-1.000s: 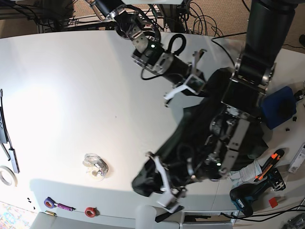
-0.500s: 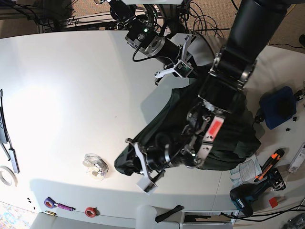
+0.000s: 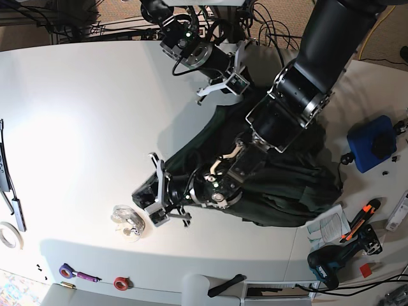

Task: Layout the t-shirt on the table in an organized manner, then fold the t-shirt properly
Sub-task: 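Lower the t-shirt onto the table center with both grippers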

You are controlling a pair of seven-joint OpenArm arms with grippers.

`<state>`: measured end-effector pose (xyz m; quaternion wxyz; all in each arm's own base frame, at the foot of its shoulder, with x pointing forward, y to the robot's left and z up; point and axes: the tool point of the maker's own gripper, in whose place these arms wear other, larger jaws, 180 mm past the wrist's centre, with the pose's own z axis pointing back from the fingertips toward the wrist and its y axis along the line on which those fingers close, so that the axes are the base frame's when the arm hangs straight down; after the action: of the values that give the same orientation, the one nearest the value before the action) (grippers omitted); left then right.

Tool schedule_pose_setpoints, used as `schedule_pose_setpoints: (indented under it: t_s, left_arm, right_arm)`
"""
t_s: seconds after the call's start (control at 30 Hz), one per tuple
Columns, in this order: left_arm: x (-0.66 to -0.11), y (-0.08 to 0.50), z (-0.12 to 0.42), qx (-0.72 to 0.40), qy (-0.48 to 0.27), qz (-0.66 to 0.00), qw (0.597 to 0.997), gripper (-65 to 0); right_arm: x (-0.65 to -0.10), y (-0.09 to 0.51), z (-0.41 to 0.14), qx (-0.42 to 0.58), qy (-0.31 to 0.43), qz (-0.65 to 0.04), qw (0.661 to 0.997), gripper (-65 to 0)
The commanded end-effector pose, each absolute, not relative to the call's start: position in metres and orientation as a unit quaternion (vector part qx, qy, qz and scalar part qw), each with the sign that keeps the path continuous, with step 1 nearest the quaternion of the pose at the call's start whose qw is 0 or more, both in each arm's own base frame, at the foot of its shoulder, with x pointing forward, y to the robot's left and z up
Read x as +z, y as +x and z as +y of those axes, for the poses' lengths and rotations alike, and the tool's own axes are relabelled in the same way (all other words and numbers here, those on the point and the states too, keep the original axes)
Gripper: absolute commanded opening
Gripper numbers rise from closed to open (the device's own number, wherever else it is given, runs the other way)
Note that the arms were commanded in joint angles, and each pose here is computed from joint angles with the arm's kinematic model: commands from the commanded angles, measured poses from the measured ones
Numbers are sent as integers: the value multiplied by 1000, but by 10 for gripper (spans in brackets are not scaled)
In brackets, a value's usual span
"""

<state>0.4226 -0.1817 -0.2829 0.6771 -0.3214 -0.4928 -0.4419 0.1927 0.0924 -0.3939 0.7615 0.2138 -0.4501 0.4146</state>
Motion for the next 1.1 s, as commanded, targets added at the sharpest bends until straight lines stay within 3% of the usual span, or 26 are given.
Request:
schedule_pose_setpoints:
  t_s: [0.0, 0.33, 0.57, 0.83, 1.07]
  left_arm:
    - [-237, 439, -191, -421, -332, -545, 645, -650]
    - [-238, 451, -185, -429, -286, -560, 648, -650]
    - [-234, 446, -193, -431, -297, -559, 642, -650]
    - [-232, 443, -221, -430, -278, -568, 644, -650]
    - [-257, 459, -208, -437, -207, -616, 622, -650]
  right_arm:
    - [-386, 187, 99, 418, 230, -457, 751, -650]
    - [-353, 193, 51, 405, 129, -499, 755, -650]
    - [-338, 221, -30, 325, 38, -518, 790, -650]
    - [-355, 218, -96, 235, 9, -477, 847, -650]
    - [-382, 171, -93, 232, 46, -410, 881, -650]
